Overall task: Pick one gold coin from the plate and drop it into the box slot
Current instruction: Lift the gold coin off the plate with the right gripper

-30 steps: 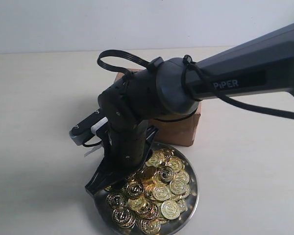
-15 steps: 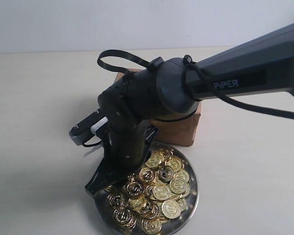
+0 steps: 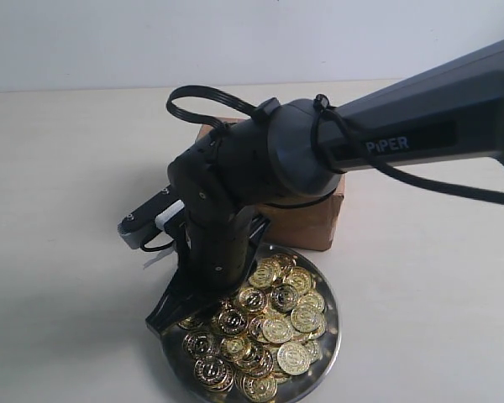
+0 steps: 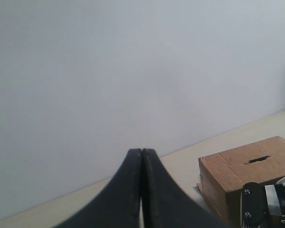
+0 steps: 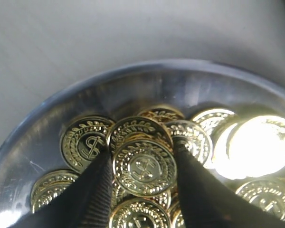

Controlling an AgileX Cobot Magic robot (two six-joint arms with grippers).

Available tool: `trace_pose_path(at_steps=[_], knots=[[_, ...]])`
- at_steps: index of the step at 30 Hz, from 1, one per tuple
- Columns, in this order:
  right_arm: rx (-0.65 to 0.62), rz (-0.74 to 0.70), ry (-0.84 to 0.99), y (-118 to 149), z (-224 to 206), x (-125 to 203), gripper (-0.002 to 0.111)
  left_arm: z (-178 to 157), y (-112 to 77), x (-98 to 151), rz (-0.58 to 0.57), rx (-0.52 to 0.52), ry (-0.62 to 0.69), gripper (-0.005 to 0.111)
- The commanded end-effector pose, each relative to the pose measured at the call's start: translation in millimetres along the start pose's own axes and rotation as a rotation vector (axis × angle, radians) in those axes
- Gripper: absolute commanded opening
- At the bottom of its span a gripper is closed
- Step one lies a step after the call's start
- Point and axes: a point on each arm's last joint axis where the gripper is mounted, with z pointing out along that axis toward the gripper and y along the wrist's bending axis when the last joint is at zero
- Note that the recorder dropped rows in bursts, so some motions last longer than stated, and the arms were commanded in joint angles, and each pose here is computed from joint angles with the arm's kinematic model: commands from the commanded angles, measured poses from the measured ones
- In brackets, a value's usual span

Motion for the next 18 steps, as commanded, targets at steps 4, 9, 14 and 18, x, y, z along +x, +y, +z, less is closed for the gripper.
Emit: trace_pose_path(at_steps=[4, 9, 14, 18], knots=[[0.012, -0.009, -0.010, -3, 2, -2, 0.030, 0, -0.8, 2, -0.006, 0.007, 0.001, 0.000], [0.011, -0.016, -0.014, -3, -3, -2, 0.030, 0, -1.2, 2, -0.007, 0.017, -0.001, 0.000], [0.013, -0.049, -0.055, -4, -24, -3, 0.030, -1, -2.8, 2, -0.010, 0.050, -0.002, 0.000], [0.012, -0.110, -0.055, -4, -40, -1, 0.030, -1, -3.7, 2, -0.012, 0.071, -0.005, 0.000]])
